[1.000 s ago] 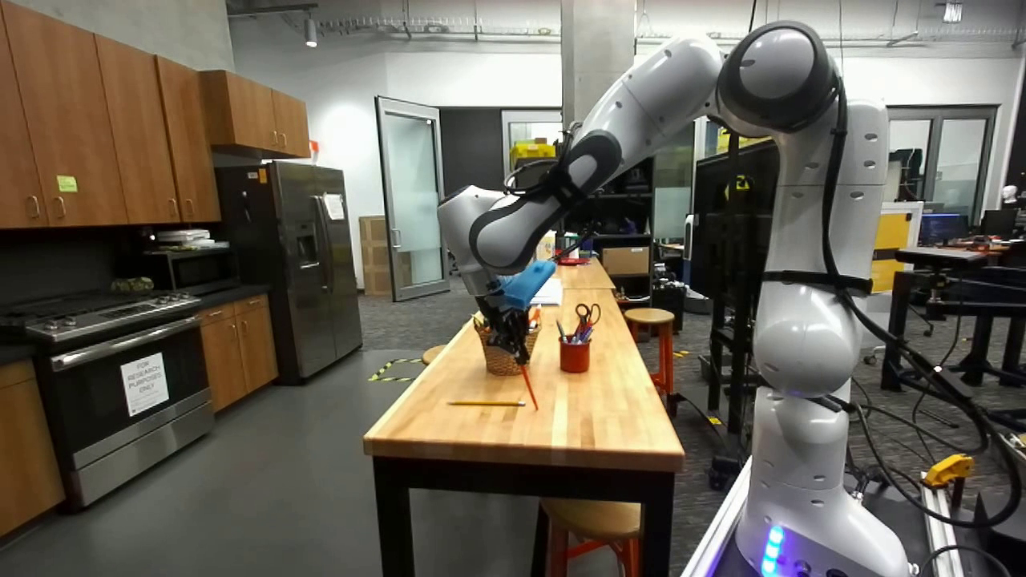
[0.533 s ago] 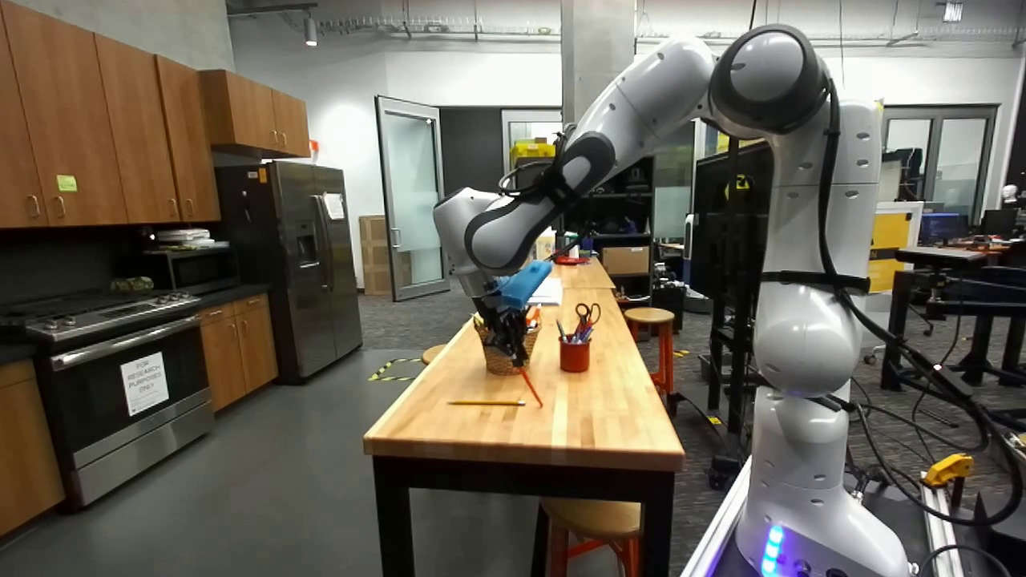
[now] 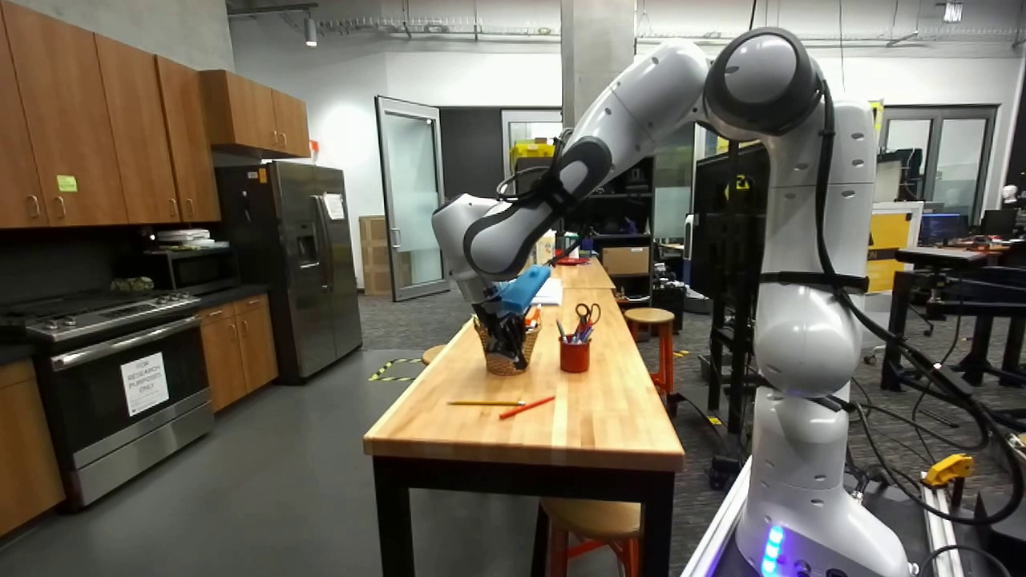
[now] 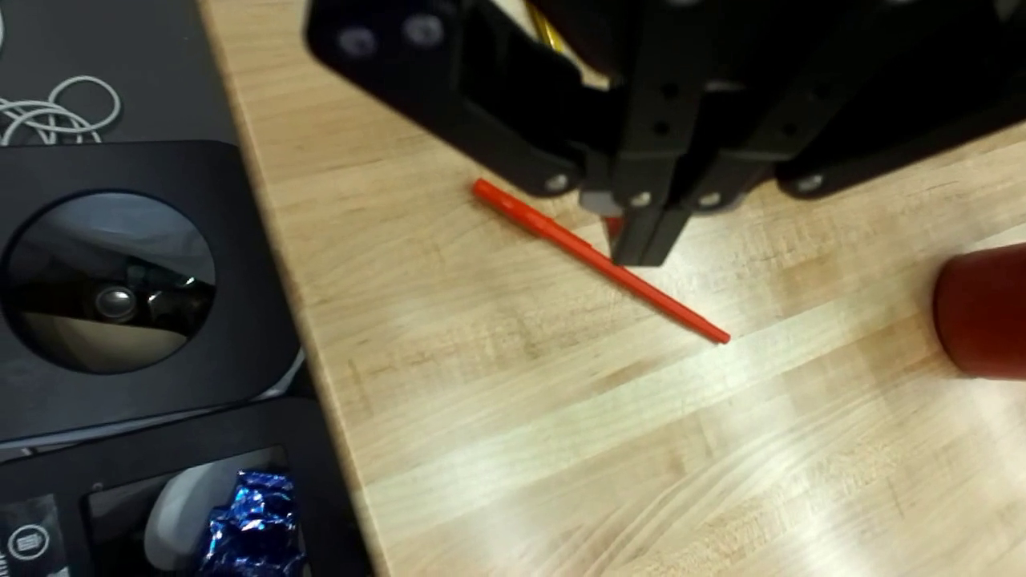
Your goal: Remove an orange pencil from the basket and place it next to the yellow pencil on the table
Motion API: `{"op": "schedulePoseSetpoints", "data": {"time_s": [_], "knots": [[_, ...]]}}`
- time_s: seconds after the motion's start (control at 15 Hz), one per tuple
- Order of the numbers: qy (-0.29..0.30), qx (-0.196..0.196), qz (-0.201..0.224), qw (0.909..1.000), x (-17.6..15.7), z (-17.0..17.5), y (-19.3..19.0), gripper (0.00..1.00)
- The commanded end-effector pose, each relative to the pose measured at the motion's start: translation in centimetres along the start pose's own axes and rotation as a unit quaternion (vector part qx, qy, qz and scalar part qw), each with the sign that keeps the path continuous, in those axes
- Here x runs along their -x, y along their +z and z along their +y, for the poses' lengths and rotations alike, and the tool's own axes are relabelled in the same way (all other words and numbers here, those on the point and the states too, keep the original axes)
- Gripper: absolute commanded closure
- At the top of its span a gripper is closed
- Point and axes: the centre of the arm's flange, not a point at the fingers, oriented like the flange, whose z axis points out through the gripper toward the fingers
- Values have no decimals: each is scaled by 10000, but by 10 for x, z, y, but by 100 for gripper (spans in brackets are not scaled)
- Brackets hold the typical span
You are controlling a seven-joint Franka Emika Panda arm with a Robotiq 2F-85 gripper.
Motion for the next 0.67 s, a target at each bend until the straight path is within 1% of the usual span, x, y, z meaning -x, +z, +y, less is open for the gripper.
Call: {"op": "schedulePoseSetpoints", "data": {"time_s": [0.0,0.13,0.4,0.53,0.6], "knots": [[-122,-125,-116,9998,0,1,6,74],[-231,-221,-165,9994,0,2,10,64],[-837,-594,-191,9945,0,2,19,36],[-1067,-715,-211,9915,-1,1,21,23],[-1183,-768,-212,9898,-1,1,23,16]]}}
